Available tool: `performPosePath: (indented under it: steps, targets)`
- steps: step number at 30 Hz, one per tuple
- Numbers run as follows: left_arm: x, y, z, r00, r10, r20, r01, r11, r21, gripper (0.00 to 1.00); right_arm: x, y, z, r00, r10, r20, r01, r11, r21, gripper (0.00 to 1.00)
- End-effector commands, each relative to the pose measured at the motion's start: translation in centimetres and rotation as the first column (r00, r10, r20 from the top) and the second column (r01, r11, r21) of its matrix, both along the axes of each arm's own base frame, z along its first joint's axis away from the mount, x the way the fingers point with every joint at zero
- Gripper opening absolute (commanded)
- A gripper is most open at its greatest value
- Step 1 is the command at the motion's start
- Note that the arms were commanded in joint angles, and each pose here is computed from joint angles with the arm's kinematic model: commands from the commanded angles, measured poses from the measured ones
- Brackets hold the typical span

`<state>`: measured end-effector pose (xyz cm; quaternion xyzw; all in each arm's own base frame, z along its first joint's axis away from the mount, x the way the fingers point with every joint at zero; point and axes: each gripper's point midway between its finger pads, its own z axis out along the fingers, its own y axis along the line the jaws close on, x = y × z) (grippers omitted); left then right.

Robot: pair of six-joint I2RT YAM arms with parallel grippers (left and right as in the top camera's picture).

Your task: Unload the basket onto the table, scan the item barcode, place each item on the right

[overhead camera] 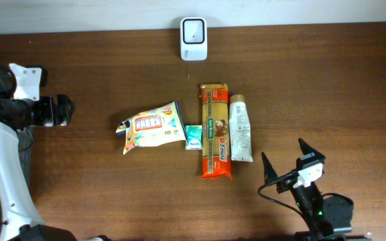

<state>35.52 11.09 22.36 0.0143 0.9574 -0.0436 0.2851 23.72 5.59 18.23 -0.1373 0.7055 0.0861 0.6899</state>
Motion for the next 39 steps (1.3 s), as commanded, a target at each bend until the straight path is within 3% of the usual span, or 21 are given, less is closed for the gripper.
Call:
performPosePath:
  steps: [1, 5, 8, 12, 15, 16, 17, 18, 19, 21, 23, 26, 37, 39]
  targets:
    - [-0.1, 0.0, -0.2, 1.000, -0.012, -0.003, 0.012, 1.000, 0.006, 0.99, -0.5, 0.9, 5.6, 0.999, 0.054, 0.002, -0.054, 0.999, 0.008, 0.99]
    - [-0.1, 0.0, -0.2, 1.000, -0.011, -0.003, 0.011, 1.000, 0.006, 0.99, 1.4, 1.0, 8.3, 0.965, 0.056, -0.257, -0.055, 0.998, 0.012, 0.98]
    - [-0.1, 0.0, -0.2, 1.000, -0.011, -0.003, 0.011, 1.000, 0.006, 0.99, 3.1, 1.0, 8.5, 0.888, 0.054, -0.457, -0.052, 0.998, 0.016, 0.98]
    - [-0.1, 0.0, -0.2, 1.000, -0.011, -0.003, 0.011, 1.000, 0.006, 0.99, 6.0, 1.7, 5.9, 0.674, 0.081, -0.734, -0.065, 0.997, 0.050, 0.98]
    - [-0.1, 0.0, -0.2, 1.000, -0.011, -0.003, 0.011, 1.000, 0.006, 0.99, 7.4, 4.4, 2.8, 0.538, 0.246, -0.806, -0.148, 0.969, 0.198, 0.99]
    - [-0.1, 0.0, -0.2, 1.000, -0.011, -0.003, 0.011, 1.000, 0.006, 0.99, 7.9, 4.4, 1.8, 0.516, 0.247, -0.820, -0.143, 0.969, 0.202, 0.94]
    - [-0.1, 0.0, -0.2, 1.000, -0.011, -0.003, 0.011, 1.000, 0.006, 0.99, 8.5, 4.4, 0.0, 0.468, 0.243, -0.850, -0.129, 0.970, 0.206, 0.70]
    - [-0.1, 0.0, -0.2, 1.000, -0.011, -0.003, 0.011, 1.000, 0.006, 0.99, 8.7, 4.4, -1.3, 0.432, 0.242, -0.869, -0.120, 0.970, 0.211, 0.56]
    - [-0.1, 0.0, -0.2, 1.000, -0.011, -0.003, 0.011, 1.000, 0.006, 0.99, 8.9, 4.4, -2.4, 0.400, 0.240, -0.885, -0.107, 0.971, 0.215, 0.50]
    - [-0.1, 0.0, -0.2, 1.000, -0.011, -0.003, 0.011, 1.000, 0.006, 0.99, 9.2, 4.4, -5.2, 0.317, 0.238, -0.918, -0.086, 0.971, 0.222, 0.50]
    - [-0.1, 0.0, -0.2, 1.000, -0.011, -0.003, 0.011, 1.000, 0.006, 0.99, 8.9, 4.5, -9.2, 0.181, 0.238, -0.954, -0.038, 0.971, 0.235, 0.50]
    - [-0.1, 0.0, -0.2, 1.000, -0.011, -0.003, 0.011, 1.000, 0.006, 0.99, 8.6, 4.4, -12.8, 0.076, 0.237, -0.969, -0.012, 0.972, 0.237, 0.49]
    - [-0.1, 0.0, -0.2, 1.000, -0.011, -0.004, 0.011, 1.000, 0.006, 0.99, 10.6, 4.5, -18.0, 0.053, 0.333, -0.941, 0.005, 0.943, 0.334, 0.50]
    - [-0.1, 0.0, -0.2, 1.000, -0.011, -0.004, 0.011, 1.000, 0.006, 0.99, 10.7, 5.2, -18.3, 0.049, 0.381, -0.923, 0.006, 0.924, 0.382, 0.37]
